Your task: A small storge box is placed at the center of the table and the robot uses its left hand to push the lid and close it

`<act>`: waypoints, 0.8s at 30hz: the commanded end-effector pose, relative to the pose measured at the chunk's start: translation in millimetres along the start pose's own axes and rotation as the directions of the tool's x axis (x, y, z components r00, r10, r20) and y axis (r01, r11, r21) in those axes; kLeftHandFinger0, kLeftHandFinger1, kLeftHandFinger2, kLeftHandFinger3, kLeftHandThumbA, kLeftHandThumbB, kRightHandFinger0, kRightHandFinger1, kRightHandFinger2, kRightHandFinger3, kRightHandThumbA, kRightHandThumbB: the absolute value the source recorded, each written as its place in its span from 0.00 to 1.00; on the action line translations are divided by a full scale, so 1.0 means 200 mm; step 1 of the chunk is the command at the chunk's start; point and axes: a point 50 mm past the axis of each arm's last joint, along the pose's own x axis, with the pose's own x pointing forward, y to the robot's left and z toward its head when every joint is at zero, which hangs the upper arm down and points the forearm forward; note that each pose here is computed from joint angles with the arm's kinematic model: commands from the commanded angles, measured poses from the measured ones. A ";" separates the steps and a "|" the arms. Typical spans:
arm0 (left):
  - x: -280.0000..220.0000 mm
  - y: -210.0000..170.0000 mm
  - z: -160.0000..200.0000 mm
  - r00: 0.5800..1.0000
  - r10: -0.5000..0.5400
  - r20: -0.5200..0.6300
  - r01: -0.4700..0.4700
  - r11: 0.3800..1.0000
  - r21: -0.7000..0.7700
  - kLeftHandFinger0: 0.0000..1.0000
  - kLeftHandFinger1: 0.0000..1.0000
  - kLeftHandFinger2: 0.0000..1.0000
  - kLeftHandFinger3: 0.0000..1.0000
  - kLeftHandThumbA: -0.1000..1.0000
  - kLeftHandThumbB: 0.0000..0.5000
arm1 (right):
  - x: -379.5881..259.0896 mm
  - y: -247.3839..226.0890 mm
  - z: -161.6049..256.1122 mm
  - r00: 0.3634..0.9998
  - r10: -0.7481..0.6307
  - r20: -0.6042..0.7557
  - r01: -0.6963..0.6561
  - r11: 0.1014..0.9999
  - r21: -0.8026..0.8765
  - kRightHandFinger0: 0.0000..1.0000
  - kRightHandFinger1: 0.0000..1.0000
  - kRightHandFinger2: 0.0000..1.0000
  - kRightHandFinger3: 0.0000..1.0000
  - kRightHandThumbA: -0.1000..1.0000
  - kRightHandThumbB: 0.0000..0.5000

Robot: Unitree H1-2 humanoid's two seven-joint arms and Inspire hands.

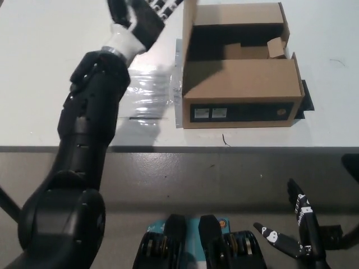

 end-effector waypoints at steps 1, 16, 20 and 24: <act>0.07 -0.18 0.02 0.996 -0.079 -0.039 0.084 0.987 0.135 1.00 1.00 1.00 1.00 1.00 0.79 | 0.05 0.00 0.07 0.996 0.003 0.094 -0.001 1.000 -0.022 1.00 1.00 1.00 1.00 1.00 0.64; -0.07 -0.11 -0.44 0.951 -0.088 -0.295 0.240 0.814 0.529 1.00 1.00 1.00 1.00 1.00 0.78 | 0.06 -0.01 0.10 0.993 0.012 0.122 -0.006 0.999 -0.048 1.00 1.00 1.00 1.00 1.00 0.62; -0.07 -0.12 -0.43 0.951 -0.099 -0.293 0.249 0.804 0.539 1.00 1.00 1.00 1.00 1.00 0.79 | 0.07 -0.01 0.10 0.992 0.008 0.128 -0.001 0.998 -0.057 1.00 1.00 1.00 1.00 1.00 0.61; -0.05 -0.14 -0.38 0.954 -0.119 -0.274 0.249 0.824 0.509 1.00 1.00 1.00 1.00 1.00 0.86 | 0.07 -0.01 0.10 0.992 0.004 0.127 0.004 0.998 -0.060 1.00 1.00 1.00 1.00 1.00 0.63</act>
